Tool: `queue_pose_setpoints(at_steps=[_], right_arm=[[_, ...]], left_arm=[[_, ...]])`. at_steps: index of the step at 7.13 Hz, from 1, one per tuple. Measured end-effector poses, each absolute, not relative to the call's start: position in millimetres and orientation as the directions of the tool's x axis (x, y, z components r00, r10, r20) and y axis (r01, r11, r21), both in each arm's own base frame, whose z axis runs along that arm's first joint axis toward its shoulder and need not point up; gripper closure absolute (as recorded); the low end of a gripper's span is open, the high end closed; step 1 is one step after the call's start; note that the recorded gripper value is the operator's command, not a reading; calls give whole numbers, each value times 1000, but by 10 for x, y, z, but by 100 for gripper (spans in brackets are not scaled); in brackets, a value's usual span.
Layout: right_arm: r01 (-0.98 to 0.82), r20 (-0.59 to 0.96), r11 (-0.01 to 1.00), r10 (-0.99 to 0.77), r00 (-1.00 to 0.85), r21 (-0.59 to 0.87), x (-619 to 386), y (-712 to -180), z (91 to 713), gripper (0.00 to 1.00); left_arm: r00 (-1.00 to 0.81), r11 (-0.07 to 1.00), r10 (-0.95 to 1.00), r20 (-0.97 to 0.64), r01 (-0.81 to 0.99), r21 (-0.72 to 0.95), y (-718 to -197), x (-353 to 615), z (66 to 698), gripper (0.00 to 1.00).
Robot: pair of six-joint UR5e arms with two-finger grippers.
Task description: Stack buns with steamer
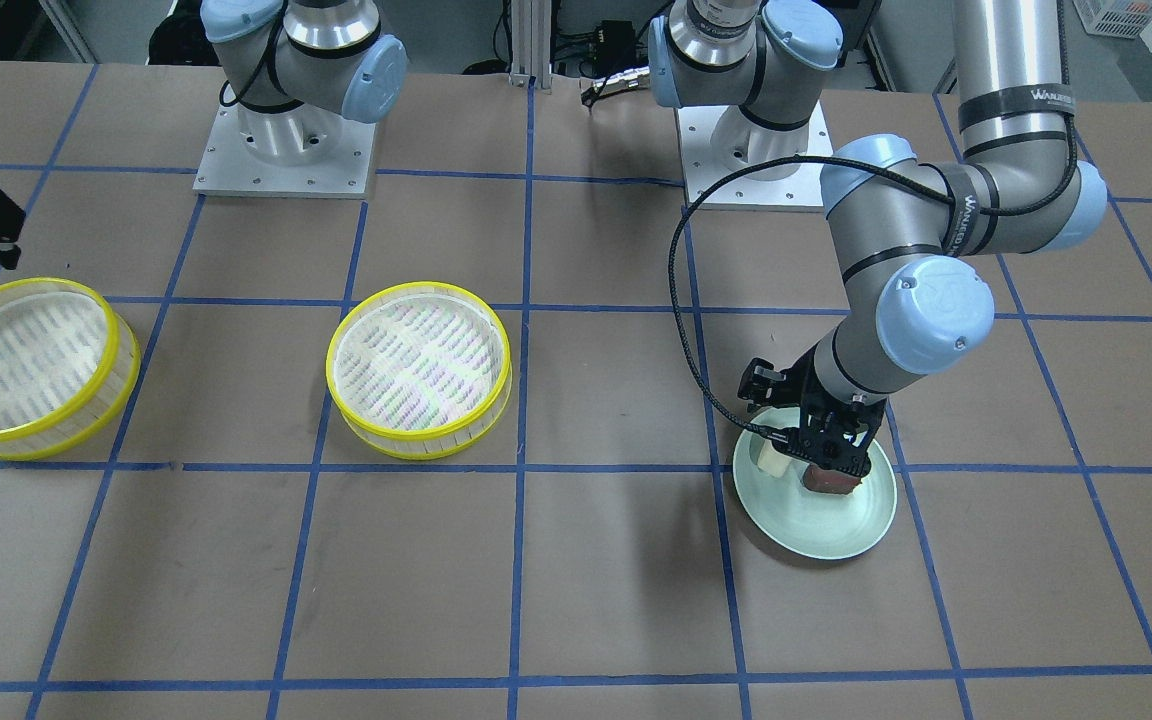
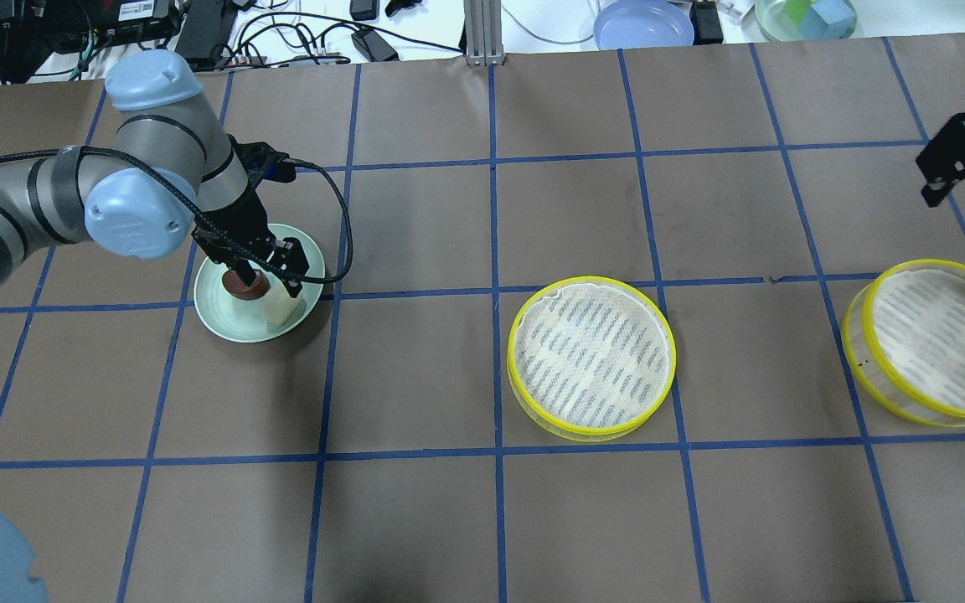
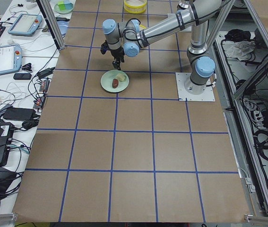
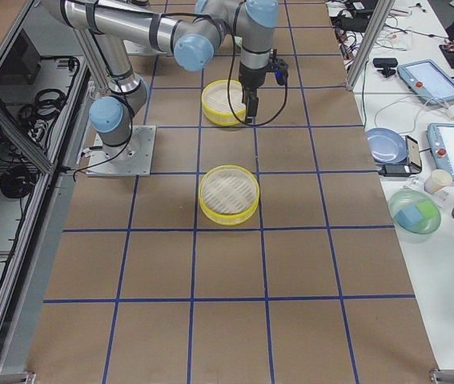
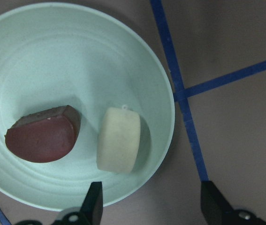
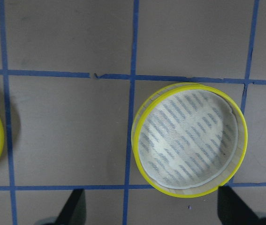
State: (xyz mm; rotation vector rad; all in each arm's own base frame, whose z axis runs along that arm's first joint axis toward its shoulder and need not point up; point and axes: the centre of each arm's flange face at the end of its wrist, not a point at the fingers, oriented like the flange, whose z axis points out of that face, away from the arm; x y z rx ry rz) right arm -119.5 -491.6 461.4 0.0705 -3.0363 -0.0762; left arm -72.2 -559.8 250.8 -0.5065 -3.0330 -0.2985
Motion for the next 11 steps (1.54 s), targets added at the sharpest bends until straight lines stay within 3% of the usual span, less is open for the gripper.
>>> queue_pose_setpoints(at_steps=[4, 5, 6, 7, 8, 9, 11], right_arm=[[-98, 74, 993, -103, -992, 64, -2909, -4659, 3425, 7], [-104, 44, 992, -107, -993, 78, -3158, -4646, 3092, 16], [-113, 14, 989, -115, -993, 97, -3283, -4659, 2777, 42], [-120, -4, 986, -120, -993, 112, -3358, -4687, 2502, 75], [-122, -8, 985, -122, -993, 120, -3402, -4710, 2335, 94], [-122, -12, 985, -122, -993, 126, -3420, -4720, 2247, 100], [-119, -24, 984, -117, -993, 134, -3430, -4727, 2133, 100]], left_arm=[[-934, 909, 337, 120, 356, 217, -5697, -607, 2084, 23], [-933, 907, 337, 125, 357, 222, -5706, -606, 2026, 23], [-933, 907, 335, 129, 357, 224, -5720, -606, 1970, 44], [-933, 907, 334, 136, 357, 222, -5739, -610, 1914, 80], [-933, 908, 332, 140, 356, 222, -5753, -613, 1880, 98], [-934, 908, 328, 143, 353, 225, -5763, -613, 1861, 100], [-938, 912, 317, 141, 343, 224, -5786, -612, 1874, 100]])
